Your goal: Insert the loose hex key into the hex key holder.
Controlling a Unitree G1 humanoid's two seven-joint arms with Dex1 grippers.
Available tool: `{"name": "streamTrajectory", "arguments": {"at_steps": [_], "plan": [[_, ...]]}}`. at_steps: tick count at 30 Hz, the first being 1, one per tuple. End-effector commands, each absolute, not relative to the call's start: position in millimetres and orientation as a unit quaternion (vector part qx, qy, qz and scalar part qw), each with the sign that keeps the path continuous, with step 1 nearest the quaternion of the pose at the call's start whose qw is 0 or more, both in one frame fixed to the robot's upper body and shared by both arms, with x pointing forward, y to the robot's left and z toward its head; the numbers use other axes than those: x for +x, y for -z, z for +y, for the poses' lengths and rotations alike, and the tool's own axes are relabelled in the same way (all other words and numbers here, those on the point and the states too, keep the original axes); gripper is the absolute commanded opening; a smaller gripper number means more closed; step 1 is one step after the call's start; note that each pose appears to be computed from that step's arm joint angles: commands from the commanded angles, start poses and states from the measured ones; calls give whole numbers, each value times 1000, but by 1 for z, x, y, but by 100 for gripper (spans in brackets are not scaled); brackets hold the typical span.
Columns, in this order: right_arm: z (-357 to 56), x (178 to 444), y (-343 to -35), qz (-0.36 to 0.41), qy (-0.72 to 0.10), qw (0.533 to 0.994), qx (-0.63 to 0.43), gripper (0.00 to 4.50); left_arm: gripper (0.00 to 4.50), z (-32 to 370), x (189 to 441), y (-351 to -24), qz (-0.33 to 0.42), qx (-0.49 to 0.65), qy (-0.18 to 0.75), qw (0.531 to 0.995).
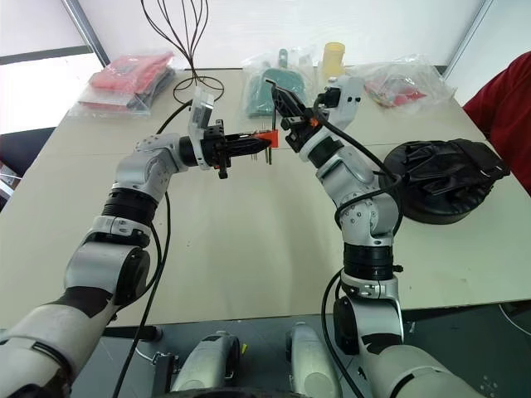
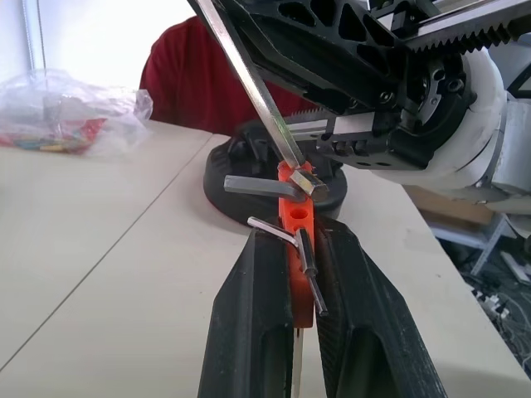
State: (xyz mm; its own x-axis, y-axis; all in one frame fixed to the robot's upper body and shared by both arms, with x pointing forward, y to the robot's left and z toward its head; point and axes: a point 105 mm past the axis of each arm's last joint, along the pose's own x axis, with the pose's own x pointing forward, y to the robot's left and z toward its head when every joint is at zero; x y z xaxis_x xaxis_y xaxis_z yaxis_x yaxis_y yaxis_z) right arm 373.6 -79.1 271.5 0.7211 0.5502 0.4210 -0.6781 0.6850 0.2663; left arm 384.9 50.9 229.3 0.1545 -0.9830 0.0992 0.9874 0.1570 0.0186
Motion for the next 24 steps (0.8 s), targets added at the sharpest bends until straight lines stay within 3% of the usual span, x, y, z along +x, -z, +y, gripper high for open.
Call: {"name": "streamTrajectory", "arguments": {"at_steps": [1,11,24], "plan": [[-80,371,-277,-172,-343,900,204,3,0,52,381,-255,-86,-21,654,751],[-84,373,-270,-167,-337,905,197,3,0,52,379,-259,-90,-32,656,749],[-70,350,-268,-179,-427,875,141,3,0,52,381,-264,-90,-47,653,751]]}}
